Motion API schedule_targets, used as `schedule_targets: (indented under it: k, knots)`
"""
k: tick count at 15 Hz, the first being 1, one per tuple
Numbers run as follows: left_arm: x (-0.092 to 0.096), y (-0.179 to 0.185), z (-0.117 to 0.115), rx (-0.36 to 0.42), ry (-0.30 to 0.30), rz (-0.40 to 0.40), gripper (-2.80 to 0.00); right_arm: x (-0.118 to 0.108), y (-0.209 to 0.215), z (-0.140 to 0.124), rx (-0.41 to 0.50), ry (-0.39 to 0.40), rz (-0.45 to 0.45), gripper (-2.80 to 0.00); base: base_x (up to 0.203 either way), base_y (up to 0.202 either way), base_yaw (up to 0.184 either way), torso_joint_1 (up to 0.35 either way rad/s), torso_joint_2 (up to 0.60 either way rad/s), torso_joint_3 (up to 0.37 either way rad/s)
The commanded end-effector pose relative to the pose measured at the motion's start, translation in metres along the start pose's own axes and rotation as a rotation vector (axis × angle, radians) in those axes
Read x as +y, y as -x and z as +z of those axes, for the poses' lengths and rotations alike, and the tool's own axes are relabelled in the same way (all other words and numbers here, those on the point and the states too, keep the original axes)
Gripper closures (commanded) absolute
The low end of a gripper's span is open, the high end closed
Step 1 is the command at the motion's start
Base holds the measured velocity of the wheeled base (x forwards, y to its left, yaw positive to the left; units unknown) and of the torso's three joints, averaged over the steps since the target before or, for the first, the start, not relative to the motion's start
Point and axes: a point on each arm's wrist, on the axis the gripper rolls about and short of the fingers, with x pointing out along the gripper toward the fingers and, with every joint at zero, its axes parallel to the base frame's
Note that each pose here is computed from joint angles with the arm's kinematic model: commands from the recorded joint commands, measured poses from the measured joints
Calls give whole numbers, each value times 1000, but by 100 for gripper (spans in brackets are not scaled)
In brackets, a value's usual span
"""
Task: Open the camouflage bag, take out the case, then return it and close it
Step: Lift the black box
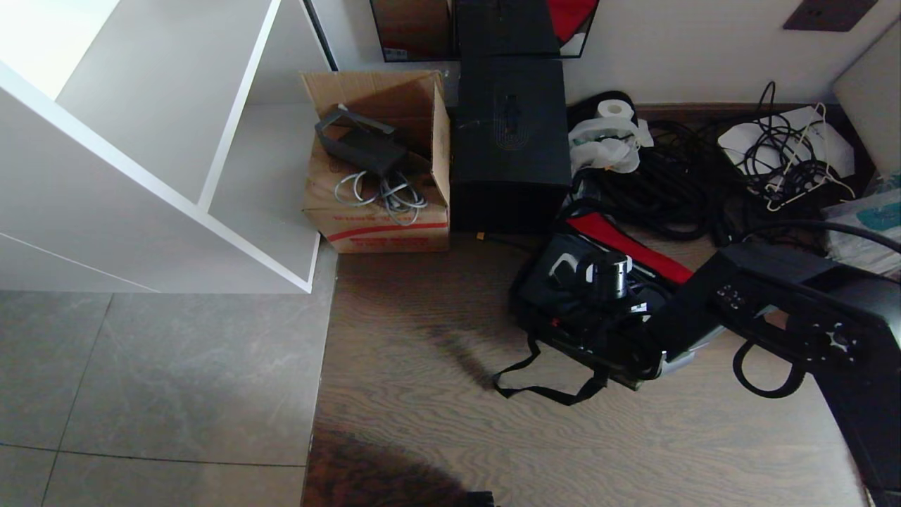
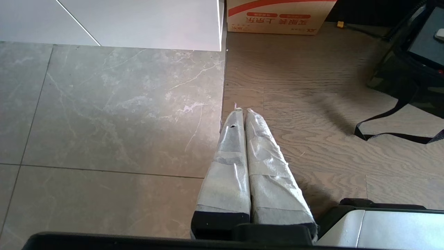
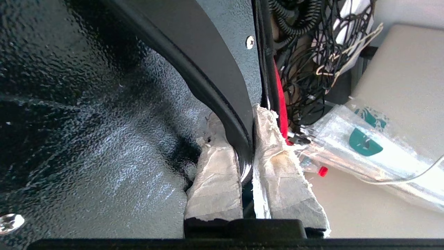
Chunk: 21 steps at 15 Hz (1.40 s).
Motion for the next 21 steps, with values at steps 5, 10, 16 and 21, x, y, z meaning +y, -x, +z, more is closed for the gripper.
schedule_targets:
  k: [5, 10, 16, 21]
  knots:
    - [0, 0, 0, 0, 0, 0, 0, 34, -9, -10, 24, 25, 29, 0, 0, 0, 0, 0, 0, 0]
    - [0, 0, 0, 0, 0, 0, 0, 42, -7, -13, 21, 21, 47, 0, 0, 0, 0, 0, 0, 0]
    - [0, 0, 0, 0, 0, 0, 0, 86, -22, -36, 35, 60, 130, 0, 0, 0, 0, 0, 0, 0]
    - [0, 0, 0, 0, 0, 0, 0, 92, -32, -42, 42, 39, 145, 0, 0, 0, 0, 0, 0, 0]
